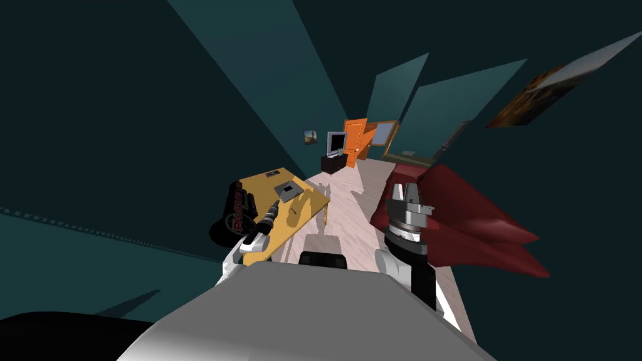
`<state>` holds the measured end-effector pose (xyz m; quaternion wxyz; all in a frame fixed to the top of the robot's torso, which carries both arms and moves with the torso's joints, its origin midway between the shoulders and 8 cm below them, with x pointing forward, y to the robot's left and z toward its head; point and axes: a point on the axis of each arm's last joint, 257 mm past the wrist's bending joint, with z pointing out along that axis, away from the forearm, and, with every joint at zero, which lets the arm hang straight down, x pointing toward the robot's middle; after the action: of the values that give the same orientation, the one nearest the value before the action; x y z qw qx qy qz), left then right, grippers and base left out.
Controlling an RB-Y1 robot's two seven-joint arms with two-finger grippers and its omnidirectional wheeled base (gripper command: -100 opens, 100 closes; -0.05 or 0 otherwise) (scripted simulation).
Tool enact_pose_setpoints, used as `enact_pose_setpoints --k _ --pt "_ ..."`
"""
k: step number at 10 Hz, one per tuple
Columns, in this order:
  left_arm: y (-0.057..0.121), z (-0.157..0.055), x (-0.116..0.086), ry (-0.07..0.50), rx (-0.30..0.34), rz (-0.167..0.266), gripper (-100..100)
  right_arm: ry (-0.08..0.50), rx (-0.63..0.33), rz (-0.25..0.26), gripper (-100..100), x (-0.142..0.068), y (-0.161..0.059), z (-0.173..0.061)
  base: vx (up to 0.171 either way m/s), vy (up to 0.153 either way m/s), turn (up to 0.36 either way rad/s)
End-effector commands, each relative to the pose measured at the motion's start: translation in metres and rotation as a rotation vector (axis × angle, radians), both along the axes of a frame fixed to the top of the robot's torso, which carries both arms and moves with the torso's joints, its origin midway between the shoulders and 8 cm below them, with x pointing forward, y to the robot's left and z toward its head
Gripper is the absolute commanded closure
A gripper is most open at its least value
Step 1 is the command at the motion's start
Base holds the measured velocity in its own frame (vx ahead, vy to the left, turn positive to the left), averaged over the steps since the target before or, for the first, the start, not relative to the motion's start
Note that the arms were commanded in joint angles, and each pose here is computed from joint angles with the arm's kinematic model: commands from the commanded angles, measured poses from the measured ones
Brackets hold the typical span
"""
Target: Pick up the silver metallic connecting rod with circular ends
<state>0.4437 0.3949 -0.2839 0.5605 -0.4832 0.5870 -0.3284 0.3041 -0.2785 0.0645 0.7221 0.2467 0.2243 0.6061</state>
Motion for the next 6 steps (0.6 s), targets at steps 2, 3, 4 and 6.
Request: enact_pose_setpoints --k 2,3,4,6 --pt "0.006 -0.017 -0.003 0.059 -0.005 0.014 -100 0.000 0.000 0.000 0 0.000 0.000 0.000 0.004 0.000 -0.088" --pt "0.019 -0.037 -0.004 0.121 -0.010 0.035 -100 0.000 0.000 0.000 0 0.000 0.000 0.000 0.004 -0.004 -0.307" --pt "0.019 -0.040 -0.005 0.132 -0.012 0.036 -100 0.000 0.000 0.000 0 0.000 0.000 0.000 0.005 0.007 -0.169" --pt "0.033 -0.062 -0.009 0.206 -0.018 0.059 -100 0.000 0.000 0.000 0 0.000 0.000 0.000 0.005 0.010 -0.206"
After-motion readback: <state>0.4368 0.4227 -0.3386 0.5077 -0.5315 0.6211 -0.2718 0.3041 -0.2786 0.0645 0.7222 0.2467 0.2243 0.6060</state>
